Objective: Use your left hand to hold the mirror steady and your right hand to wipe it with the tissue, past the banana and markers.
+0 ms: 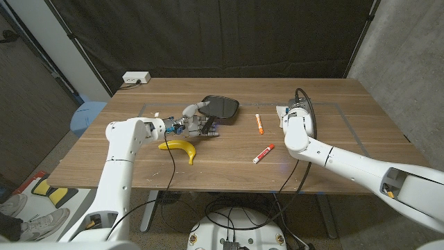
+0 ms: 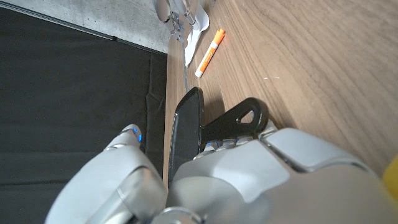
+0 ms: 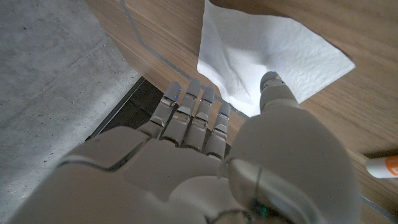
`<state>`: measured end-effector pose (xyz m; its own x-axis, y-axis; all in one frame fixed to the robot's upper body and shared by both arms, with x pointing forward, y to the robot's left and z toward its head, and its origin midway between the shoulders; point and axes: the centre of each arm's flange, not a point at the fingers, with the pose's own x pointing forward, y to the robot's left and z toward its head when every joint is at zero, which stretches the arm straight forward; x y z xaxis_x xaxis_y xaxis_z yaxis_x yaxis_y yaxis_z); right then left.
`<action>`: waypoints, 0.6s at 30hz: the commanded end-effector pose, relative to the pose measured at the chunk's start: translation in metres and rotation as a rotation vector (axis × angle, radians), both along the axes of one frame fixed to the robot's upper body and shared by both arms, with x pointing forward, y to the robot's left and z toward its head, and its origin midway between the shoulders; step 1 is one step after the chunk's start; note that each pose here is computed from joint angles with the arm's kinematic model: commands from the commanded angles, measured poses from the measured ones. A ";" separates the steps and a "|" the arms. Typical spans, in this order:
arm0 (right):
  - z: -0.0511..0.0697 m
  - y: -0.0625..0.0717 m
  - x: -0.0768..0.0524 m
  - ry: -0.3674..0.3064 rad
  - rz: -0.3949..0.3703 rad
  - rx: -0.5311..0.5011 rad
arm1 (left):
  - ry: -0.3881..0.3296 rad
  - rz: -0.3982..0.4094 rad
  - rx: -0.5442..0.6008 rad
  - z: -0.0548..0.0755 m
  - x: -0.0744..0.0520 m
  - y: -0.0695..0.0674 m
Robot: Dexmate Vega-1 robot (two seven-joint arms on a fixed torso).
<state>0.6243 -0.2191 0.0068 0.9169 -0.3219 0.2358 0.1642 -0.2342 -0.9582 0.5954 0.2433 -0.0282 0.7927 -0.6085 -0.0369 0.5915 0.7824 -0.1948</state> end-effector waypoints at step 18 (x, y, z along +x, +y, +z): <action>0.008 0.000 -0.013 -0.177 0.090 -0.043 | -0.059 0.203 -0.159 -0.010 -0.049 -0.001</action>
